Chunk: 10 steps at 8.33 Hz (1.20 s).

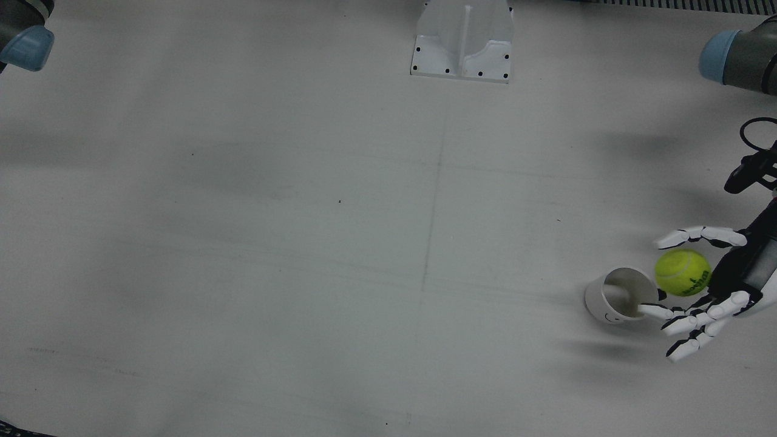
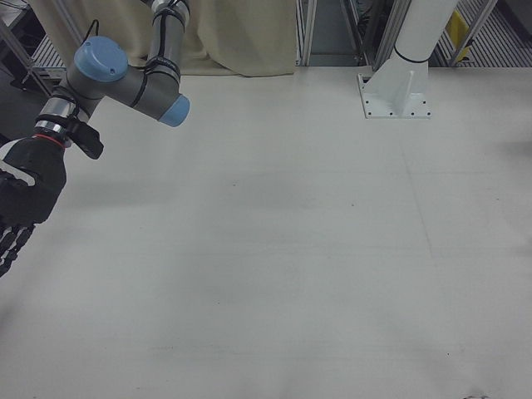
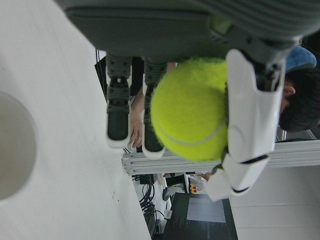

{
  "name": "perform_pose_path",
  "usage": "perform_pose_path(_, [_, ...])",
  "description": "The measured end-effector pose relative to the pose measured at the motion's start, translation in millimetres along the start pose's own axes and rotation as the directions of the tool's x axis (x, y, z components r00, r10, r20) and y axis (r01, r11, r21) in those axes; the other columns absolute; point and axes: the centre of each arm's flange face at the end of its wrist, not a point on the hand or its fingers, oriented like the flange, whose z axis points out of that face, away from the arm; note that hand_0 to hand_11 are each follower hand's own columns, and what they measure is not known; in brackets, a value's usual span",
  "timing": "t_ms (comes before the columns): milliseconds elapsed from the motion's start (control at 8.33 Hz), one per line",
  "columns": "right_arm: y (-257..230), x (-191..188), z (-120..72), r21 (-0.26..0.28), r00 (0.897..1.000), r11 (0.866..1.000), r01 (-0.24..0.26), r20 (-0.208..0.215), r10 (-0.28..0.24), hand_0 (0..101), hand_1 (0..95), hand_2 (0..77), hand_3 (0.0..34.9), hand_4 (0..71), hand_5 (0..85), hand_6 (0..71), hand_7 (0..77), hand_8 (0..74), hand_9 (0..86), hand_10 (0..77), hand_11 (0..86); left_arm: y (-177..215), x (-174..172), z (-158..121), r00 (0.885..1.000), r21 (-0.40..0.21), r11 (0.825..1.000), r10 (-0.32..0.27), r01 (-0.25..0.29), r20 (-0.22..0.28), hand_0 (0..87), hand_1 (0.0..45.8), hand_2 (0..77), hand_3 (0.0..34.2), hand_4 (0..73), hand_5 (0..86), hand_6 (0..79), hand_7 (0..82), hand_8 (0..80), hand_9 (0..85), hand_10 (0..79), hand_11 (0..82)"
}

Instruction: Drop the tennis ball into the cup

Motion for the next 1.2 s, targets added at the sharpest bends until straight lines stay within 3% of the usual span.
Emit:
perform_pose_path(120, [0,0,0.0,0.000,1.000,1.000,0.000,0.000,0.000,0,0.5,0.5,0.0,0.0,0.0,0.0,0.5,0.0,0.0,0.0,0.5,-1,0,-1,1.000,-0.002,1.000,0.000,0.000,-0.001,54.3,33.8,22.9,11.1,26.2,7.6,3.8,12.0,33.8,22.9,14.2,30.0])
perform_pose_path(240, [0,0,0.0,0.000,1.000,1.000,0.000,0.000,0.000,0,0.5,0.5,0.0,0.0,0.0,0.0,0.0,0.0,0.0,0.0,0.5,-1,0,-1,1.000,-0.004,1.000,-0.001,0.001,-0.001,54.3,36.0,23.5,11.3,26.2,7.6,3.3,0.5,0.0,1.1,0.0,0.5])
perform_pose_path(720, [0,0,0.0,0.000,1.000,1.000,0.000,0.000,0.000,0,0.5,0.5,0.0,0.0,0.0,0.0,0.5,0.0,0.0,0.0,0.5,5,4,-5,1.000,-0.016,1.000,-0.004,0.004,-0.003,54.3,36.0,23.5,11.3,26.2,7.6,3.3,0.5,2.2,4.4,0.0,0.5])
perform_pose_path(840, [0,0,-0.1,0.000,1.000,1.000,0.000,0.000,0.000,0,0.5,0.5,0.0,0.0,0.0,0.0,0.0,0.0,0.0,0.0,0.5,9,21,-8,1.000,-0.008,1.000,0.005,-0.005,-0.026,51.7,33.8,23.5,11.4,22.4,4.9,2.2,0.5,0.0,1.6,0.0,3.3])
perform_pose_path(960, [0,0,-0.1,0.000,1.000,1.000,0.000,0.000,0.000,0,0.5,0.5,0.0,0.0,0.0,0.0,0.0,0.0,0.0,0.0,0.5,5,55,-13,0.996,0.010,0.999,0.038,-0.037,-0.078,51.7,33.8,23.5,11.4,22.4,4.9,2.2,0.5,0.0,1.6,0.0,3.3])
perform_pose_path(1080, [0,0,0.0,0.000,1.000,1.000,0.001,0.000,-0.001,0,0.5,0.5,0.0,0.0,0.0,0.0,0.0,0.0,0.0,0.0,0.5,-10,100,-21,0.986,0.045,0.996,0.082,-0.076,-0.144,50.6,29.5,24.0,11.4,11.4,4.4,0.0,0.5,0.0,1.1,0.0,0.0])
perform_pose_path(1200, [0,0,0.0,0.000,1.000,1.000,0.000,0.000,0.000,0,0.5,0.5,0.0,0.0,0.0,0.0,0.0,0.0,0.0,0.0,0.5,-34,146,-34,0.970,0.096,0.990,0.124,-0.106,-0.208,53.3,31.6,24.0,11.4,1.1,6.5,0.0,0.5,0.0,1.1,0.0,0.5])
